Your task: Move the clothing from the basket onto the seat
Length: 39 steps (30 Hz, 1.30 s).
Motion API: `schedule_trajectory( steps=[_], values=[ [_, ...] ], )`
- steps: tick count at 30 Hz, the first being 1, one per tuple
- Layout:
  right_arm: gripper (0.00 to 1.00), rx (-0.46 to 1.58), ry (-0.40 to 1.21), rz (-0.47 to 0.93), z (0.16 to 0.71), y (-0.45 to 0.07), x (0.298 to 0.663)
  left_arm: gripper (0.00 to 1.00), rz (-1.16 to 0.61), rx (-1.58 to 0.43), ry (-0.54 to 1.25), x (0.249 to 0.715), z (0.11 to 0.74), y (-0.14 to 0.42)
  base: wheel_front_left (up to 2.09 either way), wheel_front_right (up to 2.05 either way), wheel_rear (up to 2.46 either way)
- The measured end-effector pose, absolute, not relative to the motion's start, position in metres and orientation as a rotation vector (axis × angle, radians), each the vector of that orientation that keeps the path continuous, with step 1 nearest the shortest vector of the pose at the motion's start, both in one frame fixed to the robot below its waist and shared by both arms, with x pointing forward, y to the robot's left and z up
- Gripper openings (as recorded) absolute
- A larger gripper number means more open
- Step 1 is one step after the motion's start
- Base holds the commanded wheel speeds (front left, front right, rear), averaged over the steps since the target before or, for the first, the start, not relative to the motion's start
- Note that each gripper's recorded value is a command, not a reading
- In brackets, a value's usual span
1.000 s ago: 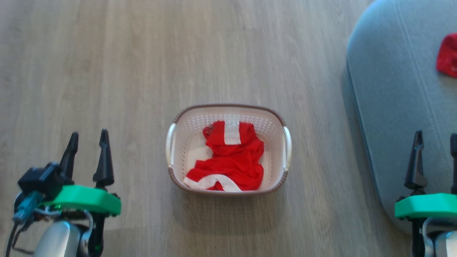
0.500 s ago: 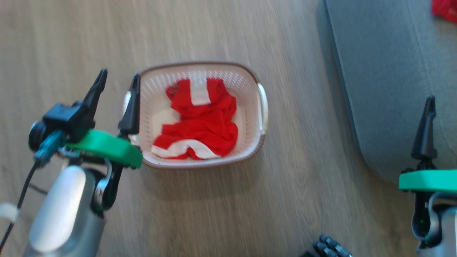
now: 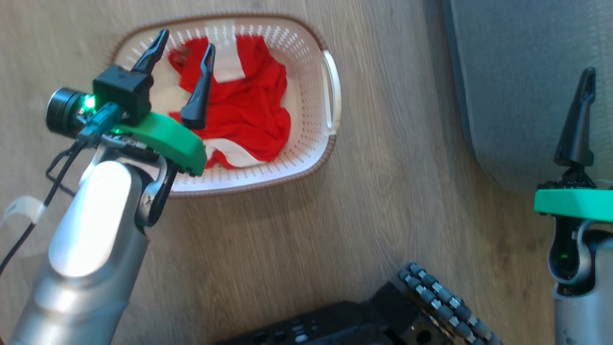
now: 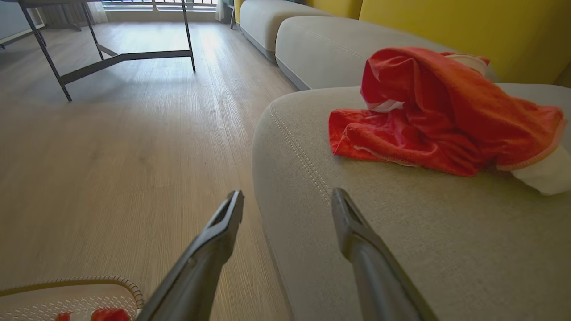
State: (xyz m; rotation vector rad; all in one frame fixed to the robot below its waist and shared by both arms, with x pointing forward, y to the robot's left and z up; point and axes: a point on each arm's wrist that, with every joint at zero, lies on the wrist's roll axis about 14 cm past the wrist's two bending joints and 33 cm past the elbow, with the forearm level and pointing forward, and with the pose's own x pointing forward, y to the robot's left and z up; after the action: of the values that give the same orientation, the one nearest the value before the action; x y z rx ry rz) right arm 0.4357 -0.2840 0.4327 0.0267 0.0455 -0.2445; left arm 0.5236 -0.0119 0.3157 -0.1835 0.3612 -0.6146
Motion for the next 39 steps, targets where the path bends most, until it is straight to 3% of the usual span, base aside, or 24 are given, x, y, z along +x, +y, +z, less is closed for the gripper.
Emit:
schedule_trajectory(
  steps=[8, 14, 29, 39],
  values=[
    [1.0, 0.03, 0.136, -0.258, 0.397, -0.287, 0.435, 1.0, -0.698, -0.171, 0.468, 0.515, 0.263, -0.042, 0.0, 0.0, 0.0],
    [1.0, 0.039, 0.174, -0.215, 0.369, -0.275, 0.453, 1.0, -0.743, -0.152, 0.571, 0.511, 0.217, -0.06, 0.0, 0.0, 0.0],
    [1.0, 0.049, 0.275, -0.18, 0.328, -0.263, 0.451, 1.0, -0.692, 0.019, 0.916, 0.489, 0.104, -0.058, 0.0, 0.0, 0.0],
    [1.0, 0.049, 0.28, -0.178, 0.328, -0.261, 0.448, 1.0, -0.664, 0.139, 1.047, 0.485, 0.07, -0.036, 0.0, 0.0, 0.0]
  ],
)
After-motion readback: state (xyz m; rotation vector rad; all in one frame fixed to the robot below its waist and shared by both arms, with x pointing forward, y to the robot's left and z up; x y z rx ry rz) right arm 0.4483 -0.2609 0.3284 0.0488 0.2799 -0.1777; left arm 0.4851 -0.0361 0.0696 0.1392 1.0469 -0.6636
